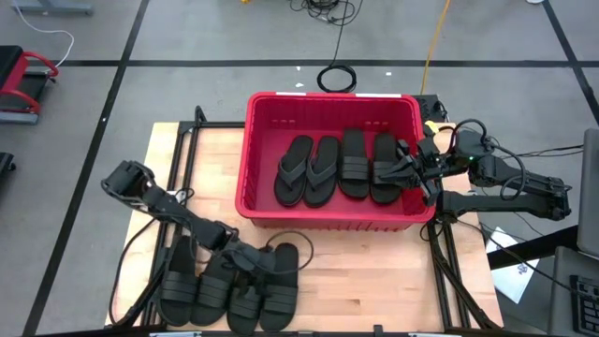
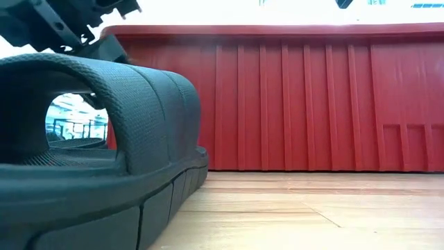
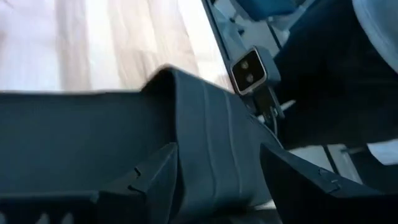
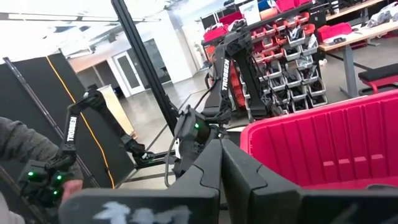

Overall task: Pick and place slides into bin
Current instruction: Put the black slide into the red container

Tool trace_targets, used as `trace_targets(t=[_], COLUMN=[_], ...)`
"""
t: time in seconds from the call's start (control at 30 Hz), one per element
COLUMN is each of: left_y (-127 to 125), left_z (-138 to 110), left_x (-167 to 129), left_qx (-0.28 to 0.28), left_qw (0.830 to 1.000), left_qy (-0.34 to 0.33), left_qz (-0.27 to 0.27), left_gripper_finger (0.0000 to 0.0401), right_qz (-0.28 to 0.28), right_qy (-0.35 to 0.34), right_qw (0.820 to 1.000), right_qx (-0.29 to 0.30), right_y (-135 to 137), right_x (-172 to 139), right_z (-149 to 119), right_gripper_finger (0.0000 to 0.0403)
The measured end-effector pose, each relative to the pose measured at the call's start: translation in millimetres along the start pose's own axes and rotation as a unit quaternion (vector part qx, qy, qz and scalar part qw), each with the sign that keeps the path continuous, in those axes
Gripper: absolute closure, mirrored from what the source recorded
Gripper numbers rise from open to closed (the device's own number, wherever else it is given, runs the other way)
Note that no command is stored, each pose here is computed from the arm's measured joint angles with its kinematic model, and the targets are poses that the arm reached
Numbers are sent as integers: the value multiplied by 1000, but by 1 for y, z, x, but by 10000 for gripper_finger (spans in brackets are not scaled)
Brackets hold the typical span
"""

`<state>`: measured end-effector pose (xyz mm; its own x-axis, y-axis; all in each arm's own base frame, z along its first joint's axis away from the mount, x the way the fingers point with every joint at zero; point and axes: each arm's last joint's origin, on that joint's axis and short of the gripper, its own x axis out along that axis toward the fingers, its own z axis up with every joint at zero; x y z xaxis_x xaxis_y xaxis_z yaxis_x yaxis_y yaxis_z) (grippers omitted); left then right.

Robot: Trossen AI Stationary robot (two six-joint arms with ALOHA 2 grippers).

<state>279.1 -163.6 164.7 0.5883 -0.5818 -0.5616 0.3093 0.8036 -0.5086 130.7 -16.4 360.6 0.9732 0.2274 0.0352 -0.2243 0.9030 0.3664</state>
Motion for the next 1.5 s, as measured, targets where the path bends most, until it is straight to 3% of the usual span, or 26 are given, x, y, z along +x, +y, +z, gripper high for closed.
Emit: trace_targets(t=[0.6, 0.7, 0.87, 1.03, 1.23, 1.37, 1.5], left_y=[18, 17, 15, 1, -30, -51, -69], left_z=[-12, -14, -8, 12, 49, 69, 94], left_x=[22, 24, 22, 16, 12, 6, -14], left_qx=[-18, 18, 55, 89, 102, 115, 129], left_qw=[999, 999, 998, 994, 983, 984, 986], left_qy=[28, 29, 11, -17, -43, -8, 58], left_qz=[3, -3, -18, -55, -147, -133, -83], left_gripper_finger=[181, 227, 369, 382, 395, 397, 397], right_qz=[0, 0, 0, 0, 0, 0, 6], right_qy=[1, 1, 1, 2, 2, 6, 8], right_qw=[1000, 1000, 1000, 1000, 1000, 1000, 1000], right_qx=[-3, -5, -5, -9, -9, -6, -4], right_y=[0, 0, 0, 0, 0, 0, 0], right_x=[0, 0, 0, 0, 0, 0, 0], right_z=[0, 0, 0, 0, 0, -1, -1], right_gripper_finger=[403, 403, 403, 403, 403, 403, 403])
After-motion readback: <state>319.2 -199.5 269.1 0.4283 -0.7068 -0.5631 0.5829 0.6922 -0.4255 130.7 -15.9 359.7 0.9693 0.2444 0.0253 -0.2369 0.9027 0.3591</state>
